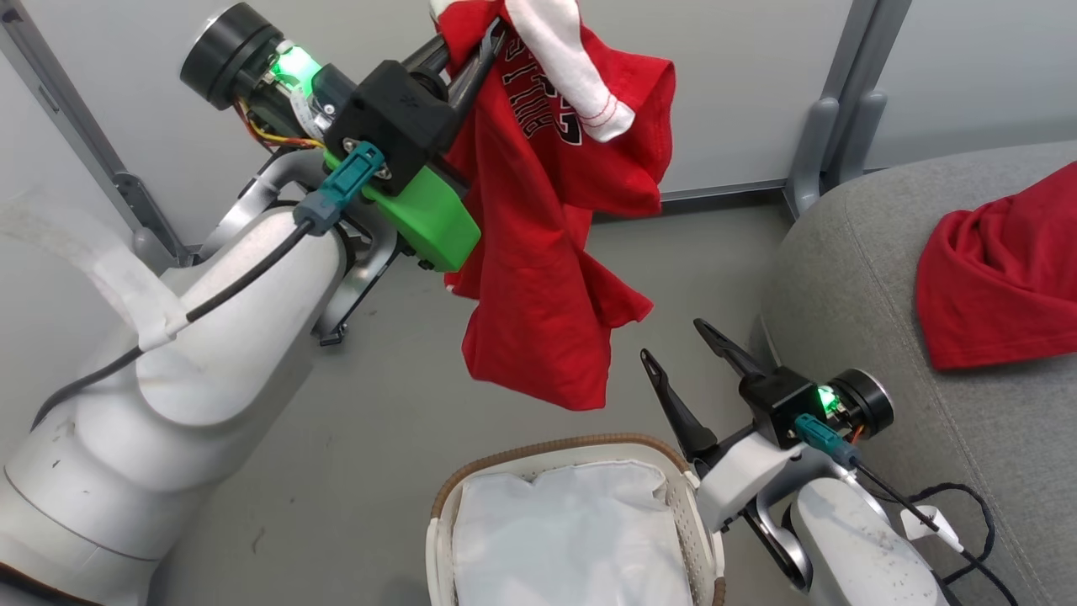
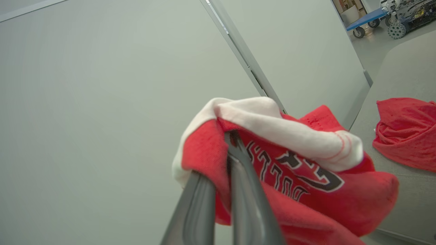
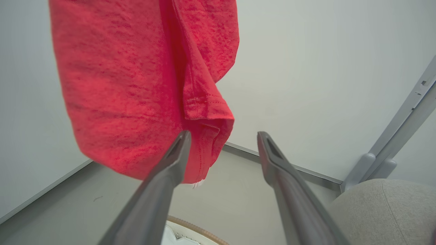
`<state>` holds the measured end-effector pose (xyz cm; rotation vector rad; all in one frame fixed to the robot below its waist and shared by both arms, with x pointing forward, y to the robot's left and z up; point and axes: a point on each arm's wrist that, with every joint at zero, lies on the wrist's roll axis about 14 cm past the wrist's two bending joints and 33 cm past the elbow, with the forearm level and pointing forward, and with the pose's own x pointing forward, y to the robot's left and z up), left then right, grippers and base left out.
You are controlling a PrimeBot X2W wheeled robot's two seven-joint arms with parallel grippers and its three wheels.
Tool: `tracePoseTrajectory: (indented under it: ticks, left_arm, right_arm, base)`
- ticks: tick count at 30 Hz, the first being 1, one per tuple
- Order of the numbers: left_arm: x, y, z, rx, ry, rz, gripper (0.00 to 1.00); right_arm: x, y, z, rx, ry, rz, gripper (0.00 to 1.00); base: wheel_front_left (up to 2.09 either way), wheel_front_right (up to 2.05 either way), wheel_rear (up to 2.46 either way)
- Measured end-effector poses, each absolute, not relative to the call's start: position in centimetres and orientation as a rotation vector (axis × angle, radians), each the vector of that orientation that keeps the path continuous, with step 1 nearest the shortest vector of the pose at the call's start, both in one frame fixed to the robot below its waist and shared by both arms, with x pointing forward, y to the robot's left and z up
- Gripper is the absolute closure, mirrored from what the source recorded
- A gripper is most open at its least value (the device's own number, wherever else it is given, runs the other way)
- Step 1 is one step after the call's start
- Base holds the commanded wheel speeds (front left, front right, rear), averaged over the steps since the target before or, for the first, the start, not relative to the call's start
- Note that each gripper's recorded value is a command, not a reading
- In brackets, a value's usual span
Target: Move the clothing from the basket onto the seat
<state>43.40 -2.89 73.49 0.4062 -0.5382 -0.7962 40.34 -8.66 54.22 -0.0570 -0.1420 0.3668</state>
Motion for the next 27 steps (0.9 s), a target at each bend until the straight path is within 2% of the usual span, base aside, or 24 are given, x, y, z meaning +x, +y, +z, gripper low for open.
tracePoseTrajectory:
  ticks: [10,15,16,18,19,27]
  left_arm:
    - [41.4,-4.4,75.1,0.415,-0.586,-0.838,1.0]
    - [40.7,-4.8,75.2,0.41,-0.594,-0.855,1.0]
    - [40.6,-4.9,75.3,0.407,-0.598,-0.859,1.0]
    - [40.4,-4.7,75.3,0.405,-0.599,-0.857,1.0]
    - [40.5,-4.5,75.3,0.404,-0.596,-0.853,1.0]
    - [42.3,-1.8,72.8,0.354,-0.5,-0.777,1.0]
  right_arm:
    - [41.7,-6.4,55.7,-0.214,-0.179,0.447,0.0]
    - [42.1,-4.4,56.3,-0.231,-0.193,0.509,0.0]
    - [42.0,-4.0,56.0,-0.226,-0.184,0.525,0.56]
    - [41.9,-2.9,55.8,-0.225,-0.174,0.559,0.91]
    - [41.9,-2.5,55.9,-0.219,-0.177,0.57,1.0]
    - [42.1,-1.9,56.3,-0.178,-0.18,0.583,1.0]
  base:
    - [0.0,0.0,0.0]
    - [0.0,0.0,0.0]
    - [0.0,0.0,0.0]
    - [0.0,0.0,0.0]
    - [0.0,0.0,0.0]
    - [0.0,0.0,0.0]
